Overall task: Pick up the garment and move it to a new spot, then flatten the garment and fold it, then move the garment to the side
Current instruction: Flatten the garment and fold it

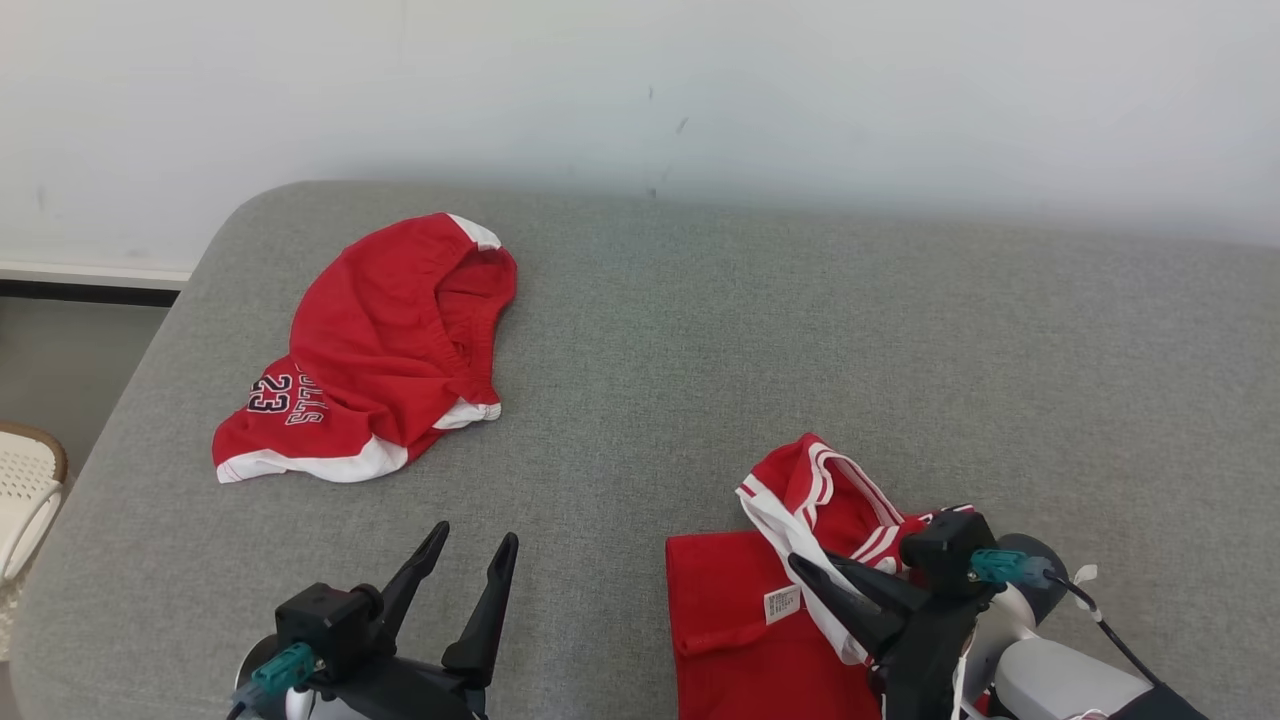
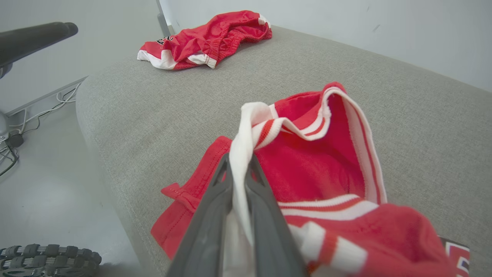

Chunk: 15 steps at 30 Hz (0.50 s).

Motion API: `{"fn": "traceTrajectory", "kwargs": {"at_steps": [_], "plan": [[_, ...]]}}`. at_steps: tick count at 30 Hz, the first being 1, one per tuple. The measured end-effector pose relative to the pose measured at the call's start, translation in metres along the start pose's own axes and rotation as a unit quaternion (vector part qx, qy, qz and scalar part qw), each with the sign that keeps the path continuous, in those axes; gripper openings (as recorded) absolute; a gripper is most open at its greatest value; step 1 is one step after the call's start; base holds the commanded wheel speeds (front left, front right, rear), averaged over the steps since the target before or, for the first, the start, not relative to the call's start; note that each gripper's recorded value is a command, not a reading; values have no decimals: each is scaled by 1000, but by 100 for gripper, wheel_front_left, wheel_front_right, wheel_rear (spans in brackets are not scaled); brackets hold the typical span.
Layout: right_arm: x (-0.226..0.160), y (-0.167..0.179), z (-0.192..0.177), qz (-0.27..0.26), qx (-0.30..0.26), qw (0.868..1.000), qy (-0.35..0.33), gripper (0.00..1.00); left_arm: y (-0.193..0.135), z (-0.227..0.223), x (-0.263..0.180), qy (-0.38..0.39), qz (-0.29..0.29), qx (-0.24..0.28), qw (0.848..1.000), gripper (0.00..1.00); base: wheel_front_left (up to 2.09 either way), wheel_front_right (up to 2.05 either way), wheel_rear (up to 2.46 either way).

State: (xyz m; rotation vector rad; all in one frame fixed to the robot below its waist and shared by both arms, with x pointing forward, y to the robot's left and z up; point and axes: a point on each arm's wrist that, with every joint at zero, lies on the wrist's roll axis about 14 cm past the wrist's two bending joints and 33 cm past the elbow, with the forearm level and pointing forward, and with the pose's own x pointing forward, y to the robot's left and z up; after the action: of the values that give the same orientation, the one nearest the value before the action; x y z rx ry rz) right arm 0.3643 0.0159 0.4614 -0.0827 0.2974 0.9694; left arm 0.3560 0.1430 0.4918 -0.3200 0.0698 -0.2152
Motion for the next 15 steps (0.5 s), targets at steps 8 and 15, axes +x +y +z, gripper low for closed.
{"fn": "traceTrajectory", "kwargs": {"at_steps": [8,15], "plan": [[12,12,4,13,4,1000,-3,100,4,1,0,-1,6,-1,1000,100,0,0,0],[16,32,21,40,1,998,-39,100,3,0,2,0,3,-1,1000,100,0,0,0]]}}
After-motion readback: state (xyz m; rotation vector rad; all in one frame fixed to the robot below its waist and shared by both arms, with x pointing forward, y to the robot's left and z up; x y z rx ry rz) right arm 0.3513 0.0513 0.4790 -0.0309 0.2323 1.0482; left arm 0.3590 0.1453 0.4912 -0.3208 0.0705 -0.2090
